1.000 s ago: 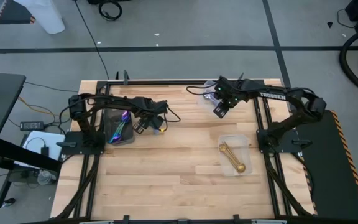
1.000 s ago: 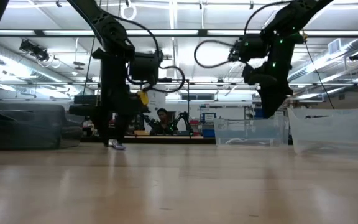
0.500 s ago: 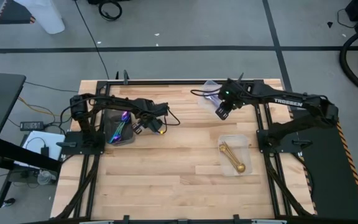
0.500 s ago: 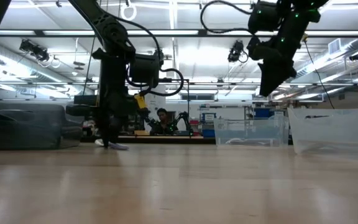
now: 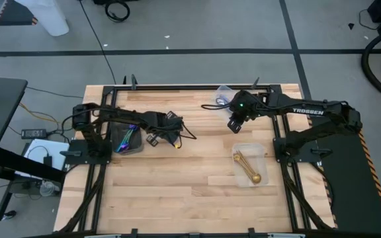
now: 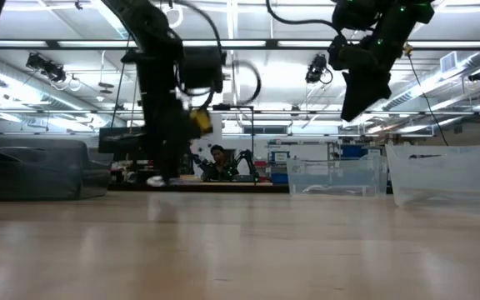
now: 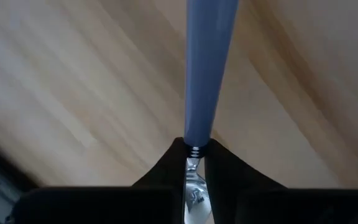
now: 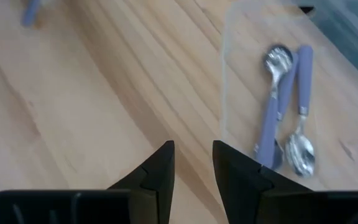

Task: Sort silverware by color (type)
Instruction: Put the purple spoon into the top transparent bin

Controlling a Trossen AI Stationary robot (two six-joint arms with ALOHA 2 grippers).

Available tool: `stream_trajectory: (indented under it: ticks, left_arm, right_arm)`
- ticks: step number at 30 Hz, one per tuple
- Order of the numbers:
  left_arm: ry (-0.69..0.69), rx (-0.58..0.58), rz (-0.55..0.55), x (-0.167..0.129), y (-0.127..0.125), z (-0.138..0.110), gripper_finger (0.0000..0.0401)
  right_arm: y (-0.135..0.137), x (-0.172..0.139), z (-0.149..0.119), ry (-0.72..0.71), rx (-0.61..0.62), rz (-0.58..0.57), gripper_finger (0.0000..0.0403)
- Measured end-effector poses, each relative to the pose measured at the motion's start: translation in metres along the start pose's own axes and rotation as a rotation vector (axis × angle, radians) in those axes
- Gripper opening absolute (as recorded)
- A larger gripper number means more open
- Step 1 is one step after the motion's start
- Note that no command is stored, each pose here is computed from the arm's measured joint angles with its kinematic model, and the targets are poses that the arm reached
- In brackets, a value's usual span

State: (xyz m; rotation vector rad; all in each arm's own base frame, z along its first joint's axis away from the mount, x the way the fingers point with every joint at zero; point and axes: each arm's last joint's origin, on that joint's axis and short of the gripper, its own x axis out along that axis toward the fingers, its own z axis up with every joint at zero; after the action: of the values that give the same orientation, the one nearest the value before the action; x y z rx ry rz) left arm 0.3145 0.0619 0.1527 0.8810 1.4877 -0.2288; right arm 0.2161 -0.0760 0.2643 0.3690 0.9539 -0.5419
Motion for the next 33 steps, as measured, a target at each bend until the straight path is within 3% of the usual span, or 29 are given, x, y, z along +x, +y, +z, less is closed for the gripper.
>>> stream_trajectory:
  ticks: [8, 15, 26, 33]
  left_arm:
    - [-0.081, -0.062, 0.281, -0.029, 0.008, 0.021, 0.0042]
    - [-0.140, -0.061, 0.495, -0.044, 0.014, 0.041, 0.0042]
    - [-0.236, -0.114, 0.638, -0.057, 0.021, 0.054, 0.0042]
    - [-0.169, -0.098, 0.800, -0.070, 0.024, 0.062, 0.0042]
  right_arm:
    - [0.012, -0.002, 0.004, -0.059, -0.027, 0.082, 0.0124]
    - [0.022, -0.003, 0.006, -0.087, 0.014, 0.156, 0.0155]
    - [0.055, 0.010, 0.010, -0.136, 0.049, 0.263, 0.0202]
    - [0.067, 0.018, 0.021, -0.182, 0.081, 0.424, 0.0204]
